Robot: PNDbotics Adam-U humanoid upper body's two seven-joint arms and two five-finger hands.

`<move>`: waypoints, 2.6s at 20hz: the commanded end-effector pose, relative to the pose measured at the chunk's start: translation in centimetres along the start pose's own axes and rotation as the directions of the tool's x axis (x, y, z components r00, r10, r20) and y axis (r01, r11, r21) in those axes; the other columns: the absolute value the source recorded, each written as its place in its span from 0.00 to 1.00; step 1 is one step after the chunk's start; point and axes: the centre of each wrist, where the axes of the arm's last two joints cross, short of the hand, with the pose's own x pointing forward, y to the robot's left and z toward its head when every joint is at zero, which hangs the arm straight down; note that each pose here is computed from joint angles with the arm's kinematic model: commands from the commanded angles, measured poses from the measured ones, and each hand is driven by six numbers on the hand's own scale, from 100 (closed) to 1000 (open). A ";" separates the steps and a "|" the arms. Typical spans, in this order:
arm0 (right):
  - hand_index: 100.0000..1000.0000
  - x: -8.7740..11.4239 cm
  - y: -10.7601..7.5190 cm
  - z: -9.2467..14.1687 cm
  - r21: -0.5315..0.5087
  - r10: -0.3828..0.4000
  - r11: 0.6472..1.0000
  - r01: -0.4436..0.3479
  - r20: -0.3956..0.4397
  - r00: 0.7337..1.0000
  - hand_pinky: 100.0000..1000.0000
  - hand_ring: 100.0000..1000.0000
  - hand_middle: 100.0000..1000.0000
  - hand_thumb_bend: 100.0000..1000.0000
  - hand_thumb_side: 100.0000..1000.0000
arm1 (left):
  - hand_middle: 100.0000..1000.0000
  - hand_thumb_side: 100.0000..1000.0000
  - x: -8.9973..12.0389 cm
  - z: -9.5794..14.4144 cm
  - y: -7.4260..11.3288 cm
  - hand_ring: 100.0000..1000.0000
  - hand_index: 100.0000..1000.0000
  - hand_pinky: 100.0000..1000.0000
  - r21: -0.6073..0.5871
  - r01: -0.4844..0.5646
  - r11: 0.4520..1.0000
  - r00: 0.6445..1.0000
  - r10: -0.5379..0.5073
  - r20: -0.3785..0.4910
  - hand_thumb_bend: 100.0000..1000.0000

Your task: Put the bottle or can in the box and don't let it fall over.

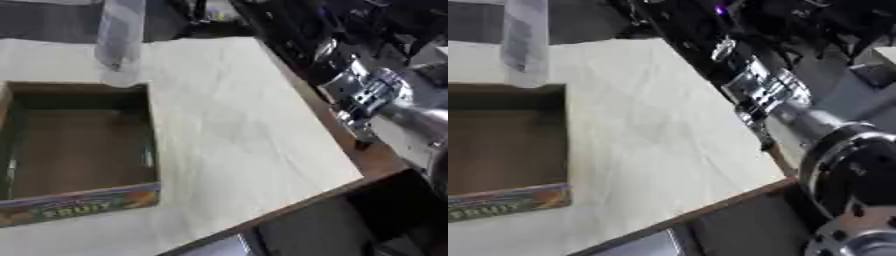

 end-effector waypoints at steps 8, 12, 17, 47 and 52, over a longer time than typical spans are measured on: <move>0.07 -0.3 0.6 -0.5 -0.054 0.048 0.997 -0.048 -0.010 0.999 0.46 0.17 0.11 0.13 0.00 | 0.76 0.70 1.0 -1.3 -0.3 0.45 0.84 0.65 -0.041 -0.003 0.999 1.000 0.004 0.024 0.05; 0.11 -1.1 1.7 -0.1 -0.070 0.023 0.997 -0.026 -0.037 0.999 0.49 0.21 0.16 0.05 0.00 | 0.76 0.70 1.0 -1.3 -0.4 0.45 0.84 0.65 -0.038 -0.006 0.999 1.000 0.007 0.025 0.06; 0.16 -1.9 3.6 0.5 -0.101 -0.018 0.995 0.010 -0.072 0.997 0.52 0.26 0.21 0.00 0.00 | 0.76 0.70 1.1 -1.5 -0.5 0.45 0.84 0.65 -0.038 -0.007 0.999 0.999 0.009 0.037 0.05; 1.00 0.1 6.1 2.7 0.457 0.266 0.840 -0.294 0.126 0.956 1.00 1.00 1.00 0.26 0.08 | 0.75 0.70 1.0 -1.4 -0.3 0.45 0.84 0.64 -0.008 -0.002 1.000 1.000 0.002 0.026 0.05; 1.00 0.2 7.0 3.7 0.521 0.257 0.804 -0.288 0.131 0.957 1.00 1.00 1.00 0.27 0.09 | 0.75 0.70 1.0 -1.3 -0.3 0.45 0.84 0.64 -0.002 -0.003 1.000 1.000 0.004 0.022 0.05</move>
